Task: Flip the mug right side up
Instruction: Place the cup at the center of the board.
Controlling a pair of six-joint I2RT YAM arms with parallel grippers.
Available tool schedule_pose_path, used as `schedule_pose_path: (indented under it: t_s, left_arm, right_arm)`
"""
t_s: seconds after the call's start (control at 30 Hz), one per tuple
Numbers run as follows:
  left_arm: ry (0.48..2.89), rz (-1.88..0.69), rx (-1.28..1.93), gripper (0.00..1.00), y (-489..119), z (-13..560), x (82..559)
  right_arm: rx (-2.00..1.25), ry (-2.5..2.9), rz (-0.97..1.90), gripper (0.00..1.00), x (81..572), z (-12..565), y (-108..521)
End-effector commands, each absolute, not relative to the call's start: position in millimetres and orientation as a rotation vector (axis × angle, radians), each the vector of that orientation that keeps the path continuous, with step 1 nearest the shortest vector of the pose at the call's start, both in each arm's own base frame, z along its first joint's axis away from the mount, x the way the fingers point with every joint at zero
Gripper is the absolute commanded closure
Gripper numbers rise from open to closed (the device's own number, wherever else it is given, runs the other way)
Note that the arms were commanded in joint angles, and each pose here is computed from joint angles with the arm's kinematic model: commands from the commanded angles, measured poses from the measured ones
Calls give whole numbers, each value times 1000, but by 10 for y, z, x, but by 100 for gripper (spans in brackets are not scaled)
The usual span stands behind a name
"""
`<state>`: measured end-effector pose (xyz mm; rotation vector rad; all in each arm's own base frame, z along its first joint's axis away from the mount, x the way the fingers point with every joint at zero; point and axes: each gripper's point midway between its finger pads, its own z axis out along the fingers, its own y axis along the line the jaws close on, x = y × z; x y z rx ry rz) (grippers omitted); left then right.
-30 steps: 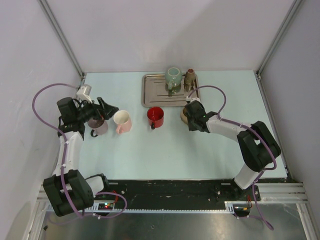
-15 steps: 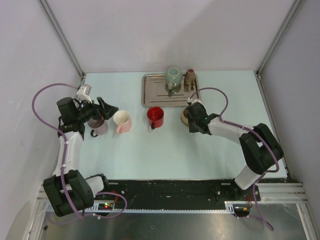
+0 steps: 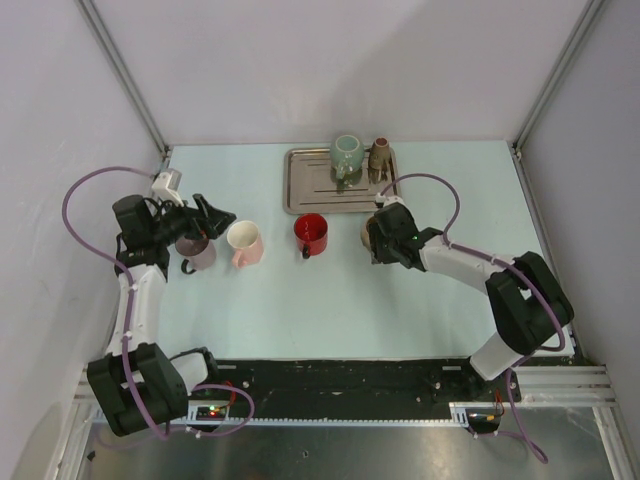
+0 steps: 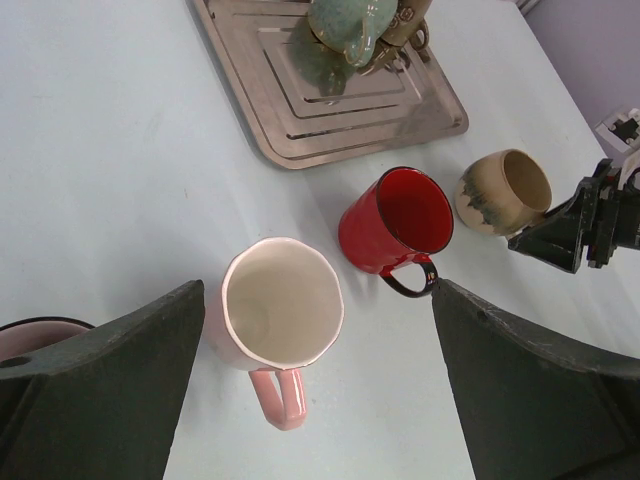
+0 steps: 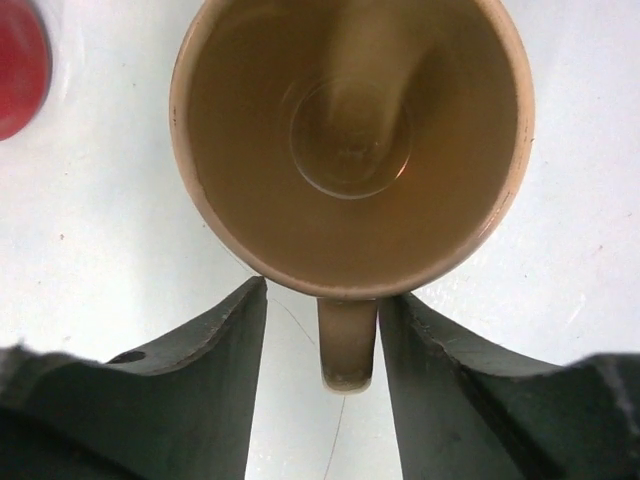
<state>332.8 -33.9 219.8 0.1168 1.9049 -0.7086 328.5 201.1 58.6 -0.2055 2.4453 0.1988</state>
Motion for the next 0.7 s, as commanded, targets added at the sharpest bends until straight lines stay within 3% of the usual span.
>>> schedule_pose_path:
  t_s: [0.0, 0.5, 0.67]
  left_arm:
    - [1855, -649, 159, 2, -289, 2312, 3333]
    - [1803, -556, 192, 2, -234, 2571, 3371]
    - [1803, -427, 248, 2, -265, 2742, 3509]
  right_arm:
    - [-167, 2359, 265, 43, 3393, 863, 2078]
    - [-15, 2287, 342, 3, 3560, 1313, 1620]
    - [110, 2169, 326, 1, 3756, 1684, 1101]
